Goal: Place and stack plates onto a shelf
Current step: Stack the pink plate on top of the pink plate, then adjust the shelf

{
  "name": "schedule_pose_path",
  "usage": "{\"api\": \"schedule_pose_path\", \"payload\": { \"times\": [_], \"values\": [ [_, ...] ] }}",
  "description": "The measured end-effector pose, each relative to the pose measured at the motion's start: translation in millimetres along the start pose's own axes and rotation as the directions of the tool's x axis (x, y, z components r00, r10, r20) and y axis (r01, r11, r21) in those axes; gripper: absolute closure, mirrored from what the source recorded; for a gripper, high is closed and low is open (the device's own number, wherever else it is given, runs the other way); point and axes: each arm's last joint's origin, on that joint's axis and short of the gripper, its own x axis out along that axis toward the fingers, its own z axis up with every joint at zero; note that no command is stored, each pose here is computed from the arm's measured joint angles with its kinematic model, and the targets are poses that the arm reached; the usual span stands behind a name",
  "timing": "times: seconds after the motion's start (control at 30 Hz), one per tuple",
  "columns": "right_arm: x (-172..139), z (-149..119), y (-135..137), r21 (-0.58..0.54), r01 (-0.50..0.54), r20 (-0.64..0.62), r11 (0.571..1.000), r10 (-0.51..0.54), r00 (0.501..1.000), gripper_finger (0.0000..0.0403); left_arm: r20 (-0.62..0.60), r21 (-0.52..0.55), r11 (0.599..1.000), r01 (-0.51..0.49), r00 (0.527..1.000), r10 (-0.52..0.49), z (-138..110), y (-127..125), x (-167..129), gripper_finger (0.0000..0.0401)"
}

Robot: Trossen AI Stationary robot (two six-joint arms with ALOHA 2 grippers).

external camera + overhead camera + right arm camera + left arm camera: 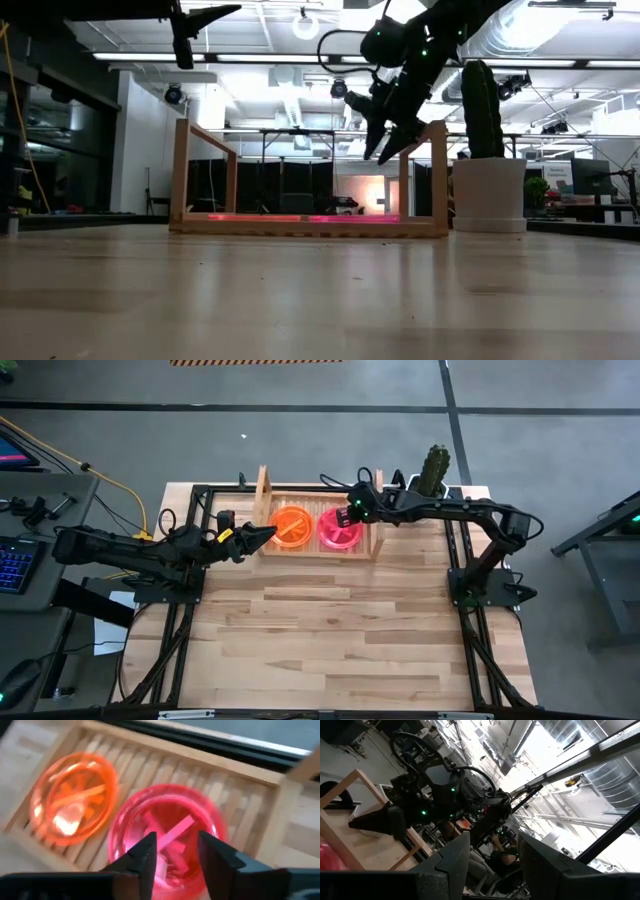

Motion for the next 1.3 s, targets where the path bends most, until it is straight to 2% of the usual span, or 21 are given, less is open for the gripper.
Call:
{"api": "schedule_pose_path", "payload": {
  "times": [0.07,0.17,0.33,0.43,0.53,0.7,0.8,0.9,1.03,1.13,1.3],
  "values": [
    [-5,1,1,-0.021,-0.029,-0.004,0.999,0.029,1.0,0.0267,0.0,0.0,1.0,0.0,1.0,0.0,0,0,0,0.0245],
    [-23,7,-1,-0.048,-0.063,0.023,0.997,0.065,0.998,0.0263,0.0,0.0,1.0,0.0,1.0,0.0,0,0,0,0.0245],
    [-81,12,-8,-0.148,-0.128,0.08,0.981,0.14,0.987,0.0297,0.0,0.019,1.0,-0.004,1.0,0.004,0,0,0,0.0245],
    [-108,15,-8,-0.193,-0.141,0.172,0.971,0.175,0.969,0.0313,0.013,0.02,1.0,-0.019,1.0,0.018,0,1,0,0.0245],
    [-111,16,-13,-0.179,-0.114,0.173,0.977,0.145,0.974,0.032,0.022,0.019,0.999,-0.028,0.999,0.027,0,1,0,0.0245],
    [-95,7,-11,-0.185,-0.102,0.125,0.977,0.127,0.984,0.0322,0.023,0.019,0.999,-0.028,0.999,0.027,1,1,0,0.0245],
    [-94,3,-16,-0.199,-0.039,0.1,0.979,0.06,0.993,0.0323,0.021,0.019,0.999,-0.029,0.999,0.028,0,1,0,0.0245],
    [-108,-3,-33,-0.206,0.114,0.105,0.972,-0.094,0.99,0.0338,0.022,0.017,1.0,-0.016,1.0,0.015,2,0,-2,0.0245],
    [-130,-10,-59,-0.187,0.299,0.1,0.936,-0.284,0.953,0.0392,0.035,0.031,0.999,-0.008,0.999,0.007,5,-2,-3,0.0245],
    [-135,-11,-73,-0.13,0.417,0.101,0.9,-0.406,0.908,0.0391,0.091,0.051,0.997,-0.052,0.995,0.047,8,-2,-4,0.0245],
    [-122,-4,-80,-0.087,0.477,0.086,0.875,-0.47,0.878,0.0399,0.167,0.033,0.992,-0.119,0.98,0.112,16,6,-3,0.0245]
  ]
}}
